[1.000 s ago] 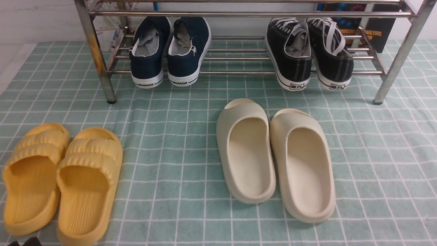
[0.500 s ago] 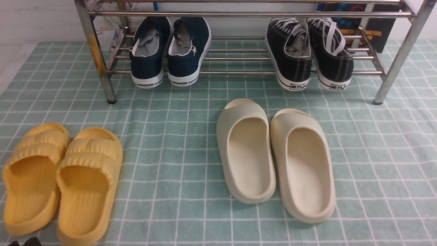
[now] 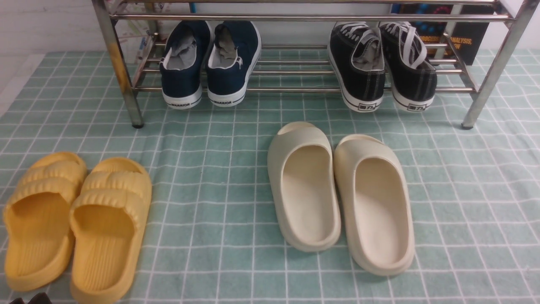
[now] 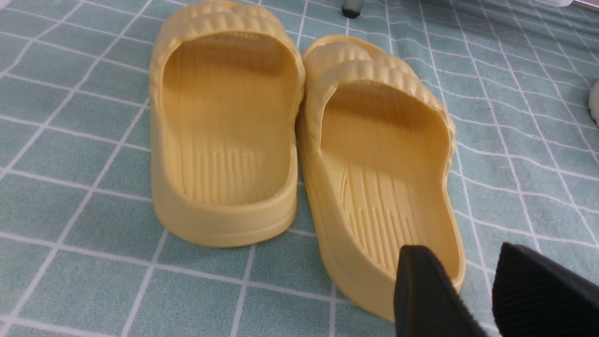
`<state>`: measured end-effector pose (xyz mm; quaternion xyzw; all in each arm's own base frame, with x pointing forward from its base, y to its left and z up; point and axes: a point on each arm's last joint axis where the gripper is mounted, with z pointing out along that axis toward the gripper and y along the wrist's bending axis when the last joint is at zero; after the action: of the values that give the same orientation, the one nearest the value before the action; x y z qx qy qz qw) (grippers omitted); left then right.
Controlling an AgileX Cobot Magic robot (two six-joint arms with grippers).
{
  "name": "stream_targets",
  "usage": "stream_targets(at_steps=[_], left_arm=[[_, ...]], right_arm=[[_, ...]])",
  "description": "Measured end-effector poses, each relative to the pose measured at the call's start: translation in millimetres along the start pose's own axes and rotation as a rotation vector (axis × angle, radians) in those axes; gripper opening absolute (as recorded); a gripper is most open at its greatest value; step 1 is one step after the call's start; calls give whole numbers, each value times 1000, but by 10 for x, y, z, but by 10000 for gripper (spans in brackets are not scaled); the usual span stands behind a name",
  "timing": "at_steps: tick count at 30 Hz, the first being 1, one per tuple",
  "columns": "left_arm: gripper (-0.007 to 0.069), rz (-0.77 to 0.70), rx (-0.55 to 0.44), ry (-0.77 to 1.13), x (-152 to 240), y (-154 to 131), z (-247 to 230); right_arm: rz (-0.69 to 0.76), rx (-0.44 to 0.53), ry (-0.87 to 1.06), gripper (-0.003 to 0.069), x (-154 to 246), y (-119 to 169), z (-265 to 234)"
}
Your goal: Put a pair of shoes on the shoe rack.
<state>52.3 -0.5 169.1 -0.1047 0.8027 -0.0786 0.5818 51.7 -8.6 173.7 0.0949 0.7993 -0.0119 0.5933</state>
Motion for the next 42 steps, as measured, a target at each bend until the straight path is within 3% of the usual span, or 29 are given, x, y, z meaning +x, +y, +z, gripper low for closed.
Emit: stream_targets(at_steps=[42], left_arm=[[239,0,0,0,0,0,0]], right_arm=[[0,0,0,29,0,0,0]])
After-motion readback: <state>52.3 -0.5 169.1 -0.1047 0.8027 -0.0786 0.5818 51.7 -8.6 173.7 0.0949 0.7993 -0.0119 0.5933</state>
